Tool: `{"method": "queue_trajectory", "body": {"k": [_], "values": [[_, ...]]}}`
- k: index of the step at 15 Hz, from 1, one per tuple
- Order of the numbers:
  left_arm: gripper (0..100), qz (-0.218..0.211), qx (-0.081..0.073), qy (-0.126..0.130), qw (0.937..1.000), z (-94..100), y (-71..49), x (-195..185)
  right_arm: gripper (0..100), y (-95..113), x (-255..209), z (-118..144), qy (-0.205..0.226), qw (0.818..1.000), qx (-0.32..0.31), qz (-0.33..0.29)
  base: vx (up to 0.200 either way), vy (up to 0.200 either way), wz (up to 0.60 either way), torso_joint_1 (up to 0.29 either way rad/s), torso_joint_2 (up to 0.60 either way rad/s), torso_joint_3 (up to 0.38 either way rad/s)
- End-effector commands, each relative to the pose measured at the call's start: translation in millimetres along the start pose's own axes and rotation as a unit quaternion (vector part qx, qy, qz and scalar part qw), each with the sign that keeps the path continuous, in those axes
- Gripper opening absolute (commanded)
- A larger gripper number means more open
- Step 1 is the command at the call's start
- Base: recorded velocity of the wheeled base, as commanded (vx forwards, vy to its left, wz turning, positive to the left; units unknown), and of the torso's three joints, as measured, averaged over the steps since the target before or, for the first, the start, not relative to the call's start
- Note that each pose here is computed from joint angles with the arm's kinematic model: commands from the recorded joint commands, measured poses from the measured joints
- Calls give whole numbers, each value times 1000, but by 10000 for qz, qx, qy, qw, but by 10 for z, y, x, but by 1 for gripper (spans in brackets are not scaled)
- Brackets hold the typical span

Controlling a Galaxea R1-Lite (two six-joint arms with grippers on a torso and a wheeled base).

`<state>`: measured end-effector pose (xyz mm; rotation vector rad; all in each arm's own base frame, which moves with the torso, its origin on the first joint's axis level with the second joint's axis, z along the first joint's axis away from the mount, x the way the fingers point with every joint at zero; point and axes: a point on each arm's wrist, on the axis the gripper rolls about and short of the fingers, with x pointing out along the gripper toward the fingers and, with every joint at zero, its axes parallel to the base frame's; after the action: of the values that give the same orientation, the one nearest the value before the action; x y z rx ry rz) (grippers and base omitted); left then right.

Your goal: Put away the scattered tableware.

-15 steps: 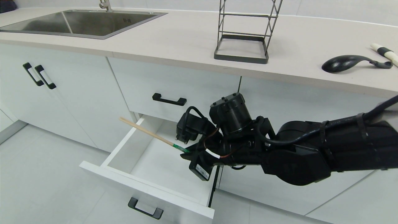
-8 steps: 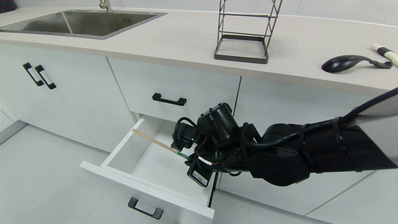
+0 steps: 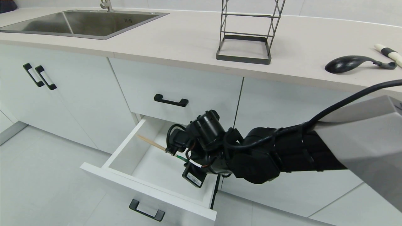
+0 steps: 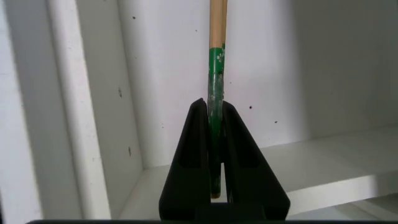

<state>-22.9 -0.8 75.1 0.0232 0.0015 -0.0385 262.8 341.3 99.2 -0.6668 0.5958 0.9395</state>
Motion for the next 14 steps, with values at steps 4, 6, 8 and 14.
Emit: {"method": "queue_trajectory", "body": {"k": [4,6,8,14], "values": [[100,1,-1,6,10000,0,0,1,0,6,205,-9,210,9997,11,-103,0,0,0,0,0,0],[100,1,-1,6,10000,0,0,1,0,8,295,-1,217,9997,11,-101,0,0,0,0,0,0],[100,1,-1,6,10000,0,0,1,0,20,352,-7,244,9997,3,-87,0,0,0,0,0,0],[100,1,-1,6,10000,0,0,1,0,78,508,-100,487,9988,-33,-71,0,0,0,0,0,0]]}}
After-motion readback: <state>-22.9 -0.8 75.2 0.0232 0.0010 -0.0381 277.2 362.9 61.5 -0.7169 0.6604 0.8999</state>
